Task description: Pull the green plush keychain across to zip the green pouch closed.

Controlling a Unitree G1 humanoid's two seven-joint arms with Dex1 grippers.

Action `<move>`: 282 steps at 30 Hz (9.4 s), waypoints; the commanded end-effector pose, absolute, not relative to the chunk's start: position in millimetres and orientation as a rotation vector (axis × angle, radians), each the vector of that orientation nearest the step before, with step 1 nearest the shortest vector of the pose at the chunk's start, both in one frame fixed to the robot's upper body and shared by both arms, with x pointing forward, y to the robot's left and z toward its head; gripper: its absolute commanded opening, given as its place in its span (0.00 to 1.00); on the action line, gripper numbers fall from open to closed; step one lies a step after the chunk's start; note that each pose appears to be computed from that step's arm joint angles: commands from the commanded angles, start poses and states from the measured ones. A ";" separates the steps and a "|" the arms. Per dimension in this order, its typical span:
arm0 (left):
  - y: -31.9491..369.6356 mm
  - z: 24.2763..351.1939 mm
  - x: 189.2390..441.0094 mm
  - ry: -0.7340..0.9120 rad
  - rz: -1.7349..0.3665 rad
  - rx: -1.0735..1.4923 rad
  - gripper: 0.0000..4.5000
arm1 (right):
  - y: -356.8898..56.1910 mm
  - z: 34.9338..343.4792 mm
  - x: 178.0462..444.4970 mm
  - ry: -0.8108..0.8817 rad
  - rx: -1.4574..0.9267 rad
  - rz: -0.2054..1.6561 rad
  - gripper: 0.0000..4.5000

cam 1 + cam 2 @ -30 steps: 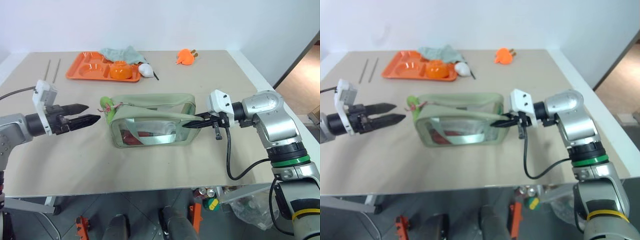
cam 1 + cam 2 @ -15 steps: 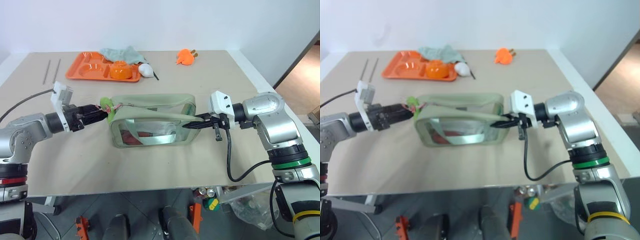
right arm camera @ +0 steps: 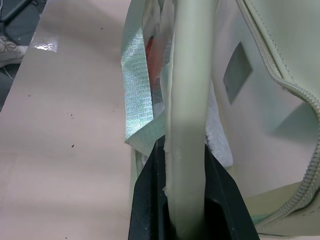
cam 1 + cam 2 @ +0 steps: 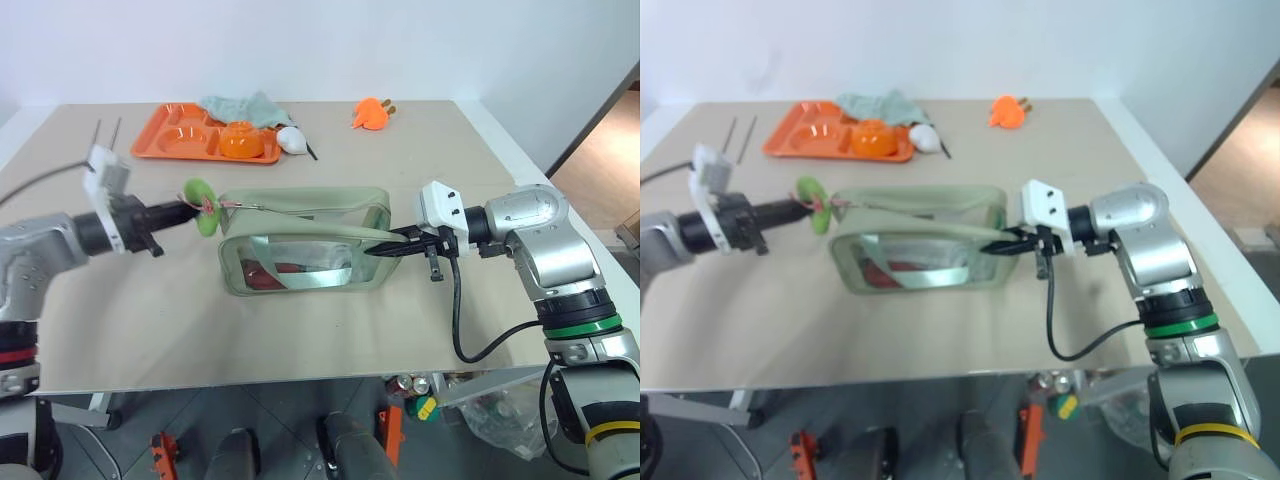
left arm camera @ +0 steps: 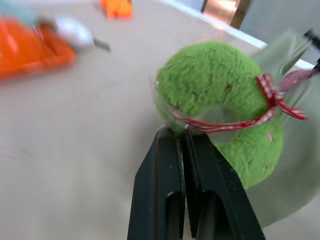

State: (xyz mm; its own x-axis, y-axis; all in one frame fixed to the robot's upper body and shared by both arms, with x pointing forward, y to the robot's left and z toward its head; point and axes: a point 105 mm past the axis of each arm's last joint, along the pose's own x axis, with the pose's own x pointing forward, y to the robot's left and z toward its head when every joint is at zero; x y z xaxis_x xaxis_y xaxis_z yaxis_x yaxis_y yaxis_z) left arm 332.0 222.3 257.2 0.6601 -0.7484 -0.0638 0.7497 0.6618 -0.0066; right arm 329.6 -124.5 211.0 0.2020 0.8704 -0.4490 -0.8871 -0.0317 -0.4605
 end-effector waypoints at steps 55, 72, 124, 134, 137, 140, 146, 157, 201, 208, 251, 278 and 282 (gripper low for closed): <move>188.0 268.9 280.5 0.119 -1.090 0.209 0.89 | -117.5 218.4 327.7 -0.007 -0.778 1.407 0.00; 178.7 221.8 295.7 0.224 -1.118 0.179 0.65 | -120.9 219.0 323.3 -0.006 -0.770 1.386 0.00; 176.1 229.5 309.8 0.159 -1.105 0.176 0.00 | -105.2 310.1 356.5 -0.249 -0.418 1.166 0.88; 175.7 229.1 308.3 0.146 -1.103 0.174 0.00 | -43.2 323.1 366.4 -0.193 -0.369 1.211 0.88; 175.4 228.5 308.1 0.144 -1.104 0.172 0.00 | -32.8 323.8 372.4 -0.142 -0.345 1.202 0.88; 174.6 227.5 308.1 0.143 -1.108 0.169 0.00 | -25.6 316.1 377.0 -0.095 -0.356 1.188 0.88; 168.9 225.2 306.9 0.143 -1.120 0.167 0.00 | -17.6 302.3 379.5 -0.042 -0.373 1.179 0.88; 161.2 228.9 304.5 0.142 -1.127 0.170 0.00 | -10.8 281.0 370.9 0.010 -0.379 1.238 0.55; 161.1 234.2 305.5 0.134 -1.100 0.142 0.00 | -183.2 304.7 341.8 -0.129 -1.293 0.893 0.01; 168.2 240.6 303.0 0.107 -1.076 0.102 0.00 | -154.8 265.5 348.7 -0.141 -1.229 0.990 0.01; 172.0 236.9 303.3 0.123 -1.072 0.098 0.00 | -169.8 160.4 366.3 0.114 -1.246 0.968 0.01; 239.7 253.6 297.1 0.023 -0.820 -0.063 0.99 | -239.8 243.2 313.1 0.163 -0.524 0.961 0.92; 267.6 237.4 291.7 0.047 -0.716 -0.125 0.99 | -239.0 246.3 298.8 0.133 -0.450 0.946 0.92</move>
State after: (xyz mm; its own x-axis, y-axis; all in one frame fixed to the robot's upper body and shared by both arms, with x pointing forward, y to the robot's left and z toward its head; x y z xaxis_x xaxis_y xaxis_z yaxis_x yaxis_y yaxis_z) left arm 295.8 255.4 224.9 0.7258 -0.6864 -0.0446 0.6732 0.7222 -0.1589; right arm 306.8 -240.4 224.9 0.5629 0.7471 -0.3535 -0.8262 0.4979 -0.2635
